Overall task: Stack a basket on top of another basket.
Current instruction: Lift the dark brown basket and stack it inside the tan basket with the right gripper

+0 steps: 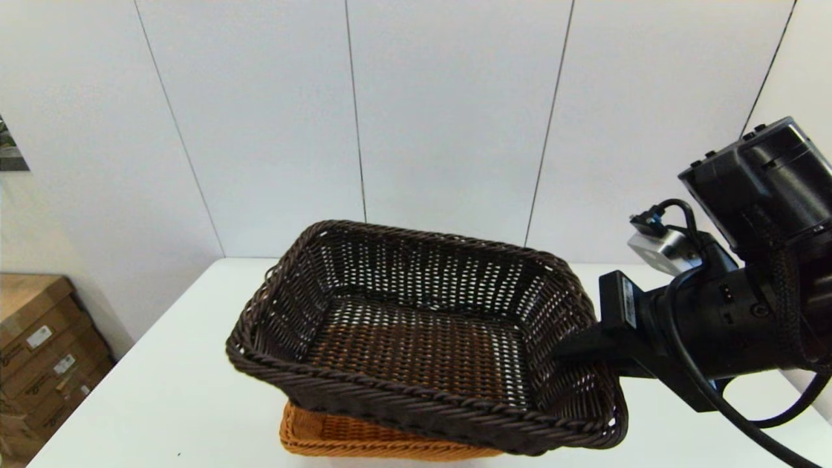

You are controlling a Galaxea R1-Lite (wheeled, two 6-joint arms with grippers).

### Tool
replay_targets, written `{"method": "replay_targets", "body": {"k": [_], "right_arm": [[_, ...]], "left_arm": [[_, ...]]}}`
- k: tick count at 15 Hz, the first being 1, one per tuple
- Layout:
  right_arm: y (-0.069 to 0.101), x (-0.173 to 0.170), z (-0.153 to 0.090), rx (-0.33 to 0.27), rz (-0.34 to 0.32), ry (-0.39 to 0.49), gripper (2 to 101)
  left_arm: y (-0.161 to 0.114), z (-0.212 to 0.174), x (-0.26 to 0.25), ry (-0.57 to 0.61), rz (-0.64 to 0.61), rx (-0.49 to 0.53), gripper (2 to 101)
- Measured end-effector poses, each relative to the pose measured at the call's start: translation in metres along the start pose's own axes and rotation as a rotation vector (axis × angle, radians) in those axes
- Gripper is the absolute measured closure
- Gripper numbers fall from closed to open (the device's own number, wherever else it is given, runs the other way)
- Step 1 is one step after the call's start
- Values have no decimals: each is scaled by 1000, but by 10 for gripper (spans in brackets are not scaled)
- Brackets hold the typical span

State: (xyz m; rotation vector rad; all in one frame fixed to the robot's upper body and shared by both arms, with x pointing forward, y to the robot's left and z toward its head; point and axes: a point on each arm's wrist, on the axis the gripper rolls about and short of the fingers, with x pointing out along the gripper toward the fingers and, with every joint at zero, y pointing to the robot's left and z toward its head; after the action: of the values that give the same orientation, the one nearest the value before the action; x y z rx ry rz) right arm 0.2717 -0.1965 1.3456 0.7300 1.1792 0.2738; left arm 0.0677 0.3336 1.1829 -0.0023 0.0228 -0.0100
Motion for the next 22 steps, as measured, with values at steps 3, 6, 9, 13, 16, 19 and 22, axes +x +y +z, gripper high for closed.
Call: {"method": "replay_targets", "body": {"k": [3, 6, 9, 13, 16, 19, 22], "right_arm": [[8, 12, -5, -72, 13, 47, 879], [13, 30, -1, -88, 27, 88, 879], [17, 49, 6, -97, 20, 104, 879], [20, 72, 13, -90, 11, 134, 879], [17, 86, 20, -75, 1, 149, 879], [10, 96, 29, -53, -12, 173, 879], [2, 103, 38, -37, -33, 169, 880]], "left_arm": [[0, 0, 0, 0, 0, 0, 54], [0, 0, 0, 0, 0, 0, 54], [0, 0, 0, 0, 0, 0, 54], [0, 0, 0, 0, 0, -1, 54], [0, 0, 0, 0, 0, 0, 54], [0, 0, 0, 0, 0, 0, 54], [0, 0, 0, 0, 0, 0, 54]]}}
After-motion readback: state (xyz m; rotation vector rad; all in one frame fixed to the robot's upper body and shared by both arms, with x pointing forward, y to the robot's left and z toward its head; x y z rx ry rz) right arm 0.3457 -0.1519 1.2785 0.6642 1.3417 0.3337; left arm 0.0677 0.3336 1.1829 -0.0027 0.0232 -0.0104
